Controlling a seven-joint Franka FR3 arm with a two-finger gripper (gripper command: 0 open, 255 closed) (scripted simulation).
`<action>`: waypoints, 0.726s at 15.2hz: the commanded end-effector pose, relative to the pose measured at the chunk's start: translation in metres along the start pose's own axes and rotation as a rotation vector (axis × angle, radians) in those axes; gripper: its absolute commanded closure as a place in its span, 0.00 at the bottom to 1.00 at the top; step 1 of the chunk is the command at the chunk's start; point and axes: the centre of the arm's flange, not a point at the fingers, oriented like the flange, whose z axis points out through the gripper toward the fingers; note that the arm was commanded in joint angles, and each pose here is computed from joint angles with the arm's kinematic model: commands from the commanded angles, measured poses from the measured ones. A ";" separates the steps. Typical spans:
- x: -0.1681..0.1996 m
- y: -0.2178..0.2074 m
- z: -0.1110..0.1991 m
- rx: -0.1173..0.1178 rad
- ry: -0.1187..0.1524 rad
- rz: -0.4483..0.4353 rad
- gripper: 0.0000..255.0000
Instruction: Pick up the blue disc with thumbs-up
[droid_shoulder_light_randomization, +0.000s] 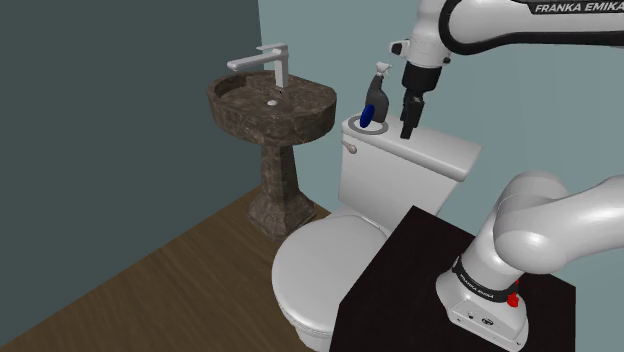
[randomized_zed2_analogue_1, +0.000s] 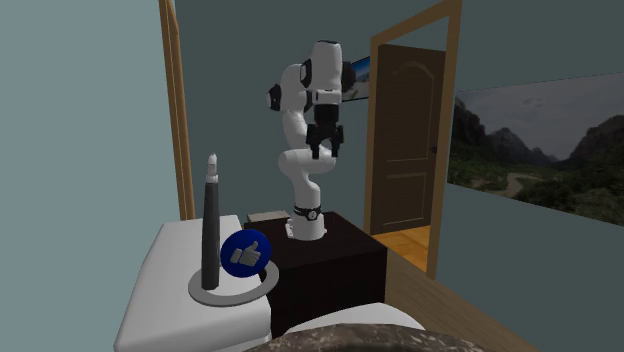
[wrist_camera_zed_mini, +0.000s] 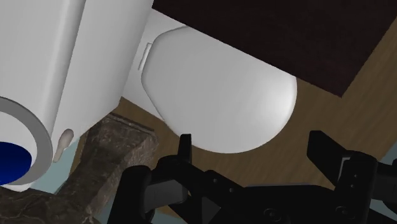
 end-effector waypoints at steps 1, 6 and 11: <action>-0.007 0.025 0.005 -0.003 0.000 -0.077 0.00; -0.014 0.088 0.021 -0.007 0.003 -0.253 0.00; -0.010 0.152 0.036 -0.012 0.005 -0.429 0.00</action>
